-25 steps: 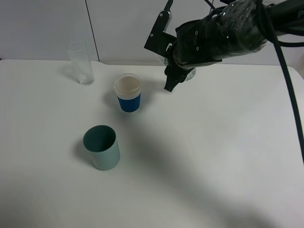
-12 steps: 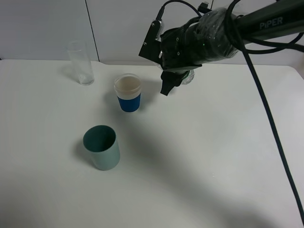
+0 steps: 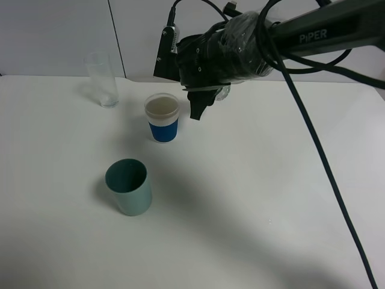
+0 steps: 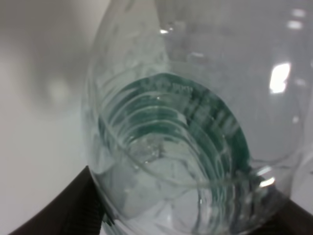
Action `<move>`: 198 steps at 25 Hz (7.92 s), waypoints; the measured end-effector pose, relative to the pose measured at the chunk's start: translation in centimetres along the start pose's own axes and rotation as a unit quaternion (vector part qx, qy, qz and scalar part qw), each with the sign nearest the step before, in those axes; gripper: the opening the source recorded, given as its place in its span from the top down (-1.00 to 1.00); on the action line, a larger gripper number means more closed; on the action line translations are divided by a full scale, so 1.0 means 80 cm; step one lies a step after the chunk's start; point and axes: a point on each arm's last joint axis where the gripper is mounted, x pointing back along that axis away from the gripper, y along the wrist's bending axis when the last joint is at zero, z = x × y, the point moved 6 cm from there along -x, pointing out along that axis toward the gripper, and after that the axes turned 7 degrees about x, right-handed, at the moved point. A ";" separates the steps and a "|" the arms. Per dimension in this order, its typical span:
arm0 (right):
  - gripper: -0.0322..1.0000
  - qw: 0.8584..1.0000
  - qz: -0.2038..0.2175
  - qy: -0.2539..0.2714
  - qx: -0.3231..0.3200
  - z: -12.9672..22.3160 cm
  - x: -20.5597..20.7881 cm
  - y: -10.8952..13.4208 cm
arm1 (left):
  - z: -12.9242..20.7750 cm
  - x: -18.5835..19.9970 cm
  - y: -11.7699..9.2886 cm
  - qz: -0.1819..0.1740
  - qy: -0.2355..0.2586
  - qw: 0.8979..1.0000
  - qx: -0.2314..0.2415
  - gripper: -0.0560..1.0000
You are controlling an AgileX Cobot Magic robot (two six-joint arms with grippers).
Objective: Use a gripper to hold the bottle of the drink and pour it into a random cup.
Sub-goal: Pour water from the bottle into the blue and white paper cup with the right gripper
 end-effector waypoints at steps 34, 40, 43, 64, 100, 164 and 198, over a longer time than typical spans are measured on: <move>-0.09 0.978 0.071 0.063 0.188 0.004 0.017 -0.013 | 0.000 0.000 0.000 0.000 0.000 1.000 0.000 -0.96; -0.09 0.973 0.080 0.064 0.206 0.004 0.018 -0.017 | 0.000 0.000 0.000 0.000 0.000 1.000 0.000 -0.96; -0.09 0.972 0.083 0.064 0.211 0.003 0.018 -0.019 | 0.000 0.000 0.000 0.000 0.000 1.000 0.000 -0.96; -0.09 0.950 0.119 0.054 0.285 -0.019 0.029 -0.040 | 0.000 0.000 0.000 0.000 0.000 1.000 0.000 -0.96; -0.09 0.931 0.121 0.109 0.325 -0.003 0.033 -0.048 | 0.000 0.000 0.000 0.000 0.000 1.000 0.000 -0.96; -0.09 0.899 0.144 0.128 0.394 -0.004 0.037 -0.061 | 0.000 0.000 0.000 0.000 0.000 1.000 0.000 -0.96; -0.09 0.863 0.159 0.107 0.468 -0.023 0.043 -0.058 | 0.000 0.000 0.000 0.000 0.000 1.000 0.000 -0.96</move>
